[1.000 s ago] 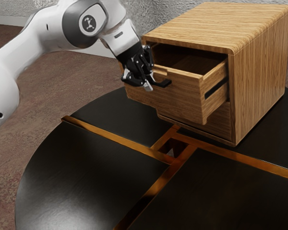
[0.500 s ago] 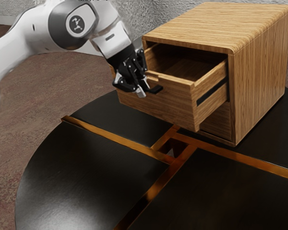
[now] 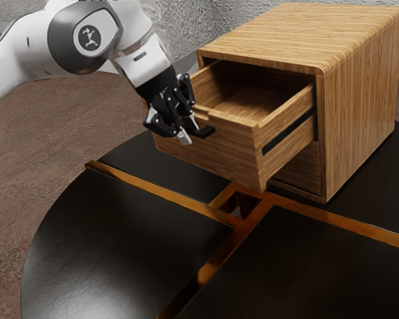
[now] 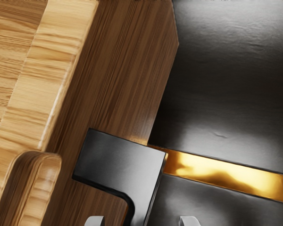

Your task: Pull the drawer handle with one arm to open the drawer

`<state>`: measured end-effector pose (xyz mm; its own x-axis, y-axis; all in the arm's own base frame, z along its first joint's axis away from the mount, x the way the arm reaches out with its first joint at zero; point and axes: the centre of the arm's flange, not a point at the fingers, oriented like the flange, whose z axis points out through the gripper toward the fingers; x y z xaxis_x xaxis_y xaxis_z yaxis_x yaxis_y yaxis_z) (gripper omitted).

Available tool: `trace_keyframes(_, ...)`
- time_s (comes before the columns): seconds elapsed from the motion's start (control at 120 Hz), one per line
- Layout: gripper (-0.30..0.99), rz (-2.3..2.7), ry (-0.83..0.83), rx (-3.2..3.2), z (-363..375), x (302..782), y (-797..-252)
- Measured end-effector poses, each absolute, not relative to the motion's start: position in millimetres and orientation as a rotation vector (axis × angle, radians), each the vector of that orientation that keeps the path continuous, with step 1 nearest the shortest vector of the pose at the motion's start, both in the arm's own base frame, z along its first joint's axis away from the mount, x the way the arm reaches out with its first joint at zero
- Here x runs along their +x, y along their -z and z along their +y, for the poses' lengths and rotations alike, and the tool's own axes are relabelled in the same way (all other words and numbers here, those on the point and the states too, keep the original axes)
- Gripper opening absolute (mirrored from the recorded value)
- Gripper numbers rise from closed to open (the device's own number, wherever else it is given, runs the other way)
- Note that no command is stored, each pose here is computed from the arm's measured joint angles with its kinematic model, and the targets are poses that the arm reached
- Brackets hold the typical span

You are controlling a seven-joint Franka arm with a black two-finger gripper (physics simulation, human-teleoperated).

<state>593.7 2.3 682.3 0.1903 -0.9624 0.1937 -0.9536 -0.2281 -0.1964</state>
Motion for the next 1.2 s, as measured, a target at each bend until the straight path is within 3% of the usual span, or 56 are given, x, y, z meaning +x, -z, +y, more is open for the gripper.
trace_keyframes(0.35,0.13,1.916,0.430,-2.417,0.5,565.5,-686.2)
trace_keyframes(0.483,0.27,1.900,0.485,-2.373,-5.7,535.4,-718.1)
trace_keyframes(0.617,0.47,1.956,0.553,-2.259,-45.2,471.5,-763.0)
trace_keyframes(0.725,0.57,1.822,0.615,-2.263,-26.7,425.2,-817.2)
trace_keyframes(0.858,0.63,1.451,0.538,-2.547,55.9,446.3,-831.0)
trace_keyframes(1.05,0.67,1.075,0.340,-2.793,81.9,441.2,-820.2)
trace_keyframes(1.2,0.68,0.867,0.154,-2.943,91.2,499.9,-758.6)
